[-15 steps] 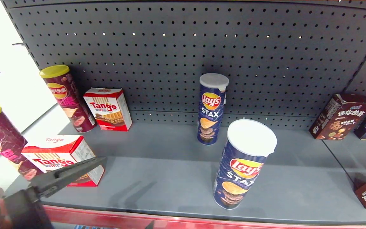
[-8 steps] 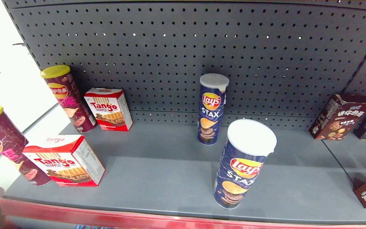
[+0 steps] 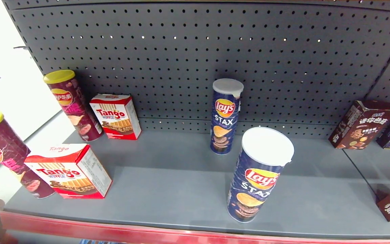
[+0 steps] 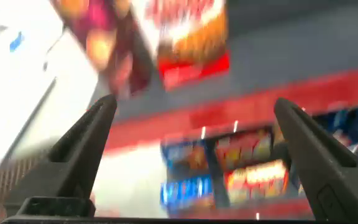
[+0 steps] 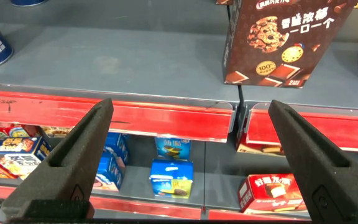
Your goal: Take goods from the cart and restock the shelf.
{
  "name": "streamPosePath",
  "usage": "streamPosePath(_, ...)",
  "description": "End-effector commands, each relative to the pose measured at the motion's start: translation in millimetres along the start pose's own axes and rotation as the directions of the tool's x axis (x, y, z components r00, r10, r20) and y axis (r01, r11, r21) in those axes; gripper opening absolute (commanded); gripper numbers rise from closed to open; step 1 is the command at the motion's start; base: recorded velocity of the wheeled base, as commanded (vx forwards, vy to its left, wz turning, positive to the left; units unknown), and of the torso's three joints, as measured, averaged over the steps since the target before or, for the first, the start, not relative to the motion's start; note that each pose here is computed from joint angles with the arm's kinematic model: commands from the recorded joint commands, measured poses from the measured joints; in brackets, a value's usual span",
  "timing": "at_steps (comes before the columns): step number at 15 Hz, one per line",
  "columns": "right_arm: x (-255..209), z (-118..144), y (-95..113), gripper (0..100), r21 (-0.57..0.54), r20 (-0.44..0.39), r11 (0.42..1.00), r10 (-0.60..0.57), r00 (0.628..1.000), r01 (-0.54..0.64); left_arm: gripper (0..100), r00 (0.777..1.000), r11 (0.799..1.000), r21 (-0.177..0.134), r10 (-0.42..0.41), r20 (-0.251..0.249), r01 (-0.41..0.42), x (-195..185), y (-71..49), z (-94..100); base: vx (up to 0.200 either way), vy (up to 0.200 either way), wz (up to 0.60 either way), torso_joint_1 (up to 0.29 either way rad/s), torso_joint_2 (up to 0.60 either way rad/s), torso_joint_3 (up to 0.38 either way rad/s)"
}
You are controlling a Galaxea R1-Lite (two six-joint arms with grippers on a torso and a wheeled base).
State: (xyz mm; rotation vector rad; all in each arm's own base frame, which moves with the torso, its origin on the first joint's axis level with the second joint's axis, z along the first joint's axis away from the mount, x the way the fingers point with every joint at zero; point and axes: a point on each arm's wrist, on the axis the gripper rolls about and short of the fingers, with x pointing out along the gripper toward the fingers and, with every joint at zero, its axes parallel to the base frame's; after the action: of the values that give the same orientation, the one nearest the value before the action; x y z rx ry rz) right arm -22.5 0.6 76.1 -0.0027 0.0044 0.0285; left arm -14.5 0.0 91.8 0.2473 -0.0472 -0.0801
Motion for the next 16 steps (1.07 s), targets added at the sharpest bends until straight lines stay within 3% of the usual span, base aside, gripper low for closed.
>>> streamPosePath(1,0.1,0.0,0.0,100,0.0,-0.002,1.0,0.001,1.0,-0.001,100,0.996,0.998,-0.013,0.068,-0.066,-0.069,-2.6,-3.7,-7.7,0.0,0.0,0.0,0.0,0.0,0.0)
streamPosePath(3,0.1,0.0,0.0,100,0.0,-0.002,1.0,0.001,1.0,-0.001,100,0.995,0.997,-0.02,0.077,-0.056,-0.078,-3.0,-3.6,-7.1,0.0,0.0,0.0,0.0,0.0,0.0)
streamPosePath(4,0.1,0.0,0.0,100,0.0,-0.002,1.0,0.001,1.0,-0.001,100,0.996,0.996,-0.05,0.074,-0.055,-0.077,-3.0,-3.6,-7.1,0.0,0.0,0.0,0.0,0.0,0.0)
streamPosePath(6,0.1,0.0,0.0,100,0.0,-0.002,1.0,0.001,1.0,-0.001,100,0.998,0.997,-0.067,0.05,0.022,-0.049,-8.8,-3.6,-8.2,0.0,0.0,0.0,0.0,0.0,0.0)
streamPosePath(12,0.1,0.0,0.0,100,0.0,-0.002,1.0,0.001,1.0,-0.001,100,0.999,0.988,-0.149,0.05,0.02,-0.047,-8.8,-3.8,-8.3,0.0,0.0,0.0,0.0,0.0,0.0)
streamPosePath(13,0.1,0.0,0.0,100,0.0,-0.002,1.0,0.001,1.0,-0.001,100,0.998,0.987,-0.154,0.06,0.016,-0.057,-8.8,-3.6,-8.5,0.0,0.0,0.0,0.0,0.0,0.0)
streamPosePath(14,0.1,0.0,0.0,100,0.0,-0.002,1.0,0.001,1.0,-0.001,100,0.987,0.97,-0.188,0.145,-0.065,-0.155,-9.0,-3.0,-14.8,0.0,0.0,0.0,0.0,0.0,0.0)
streamPosePath(16,0.1,0.0,0.0,100,0.0,-0.002,1.0,0.001,1.0,-0.001,100,0.98,0.952,-0.236,0.185,-0.072,-0.197,-9.2,-2.0,-14.7,0.0,0.0,0.0,0.0,0.0,0.0)
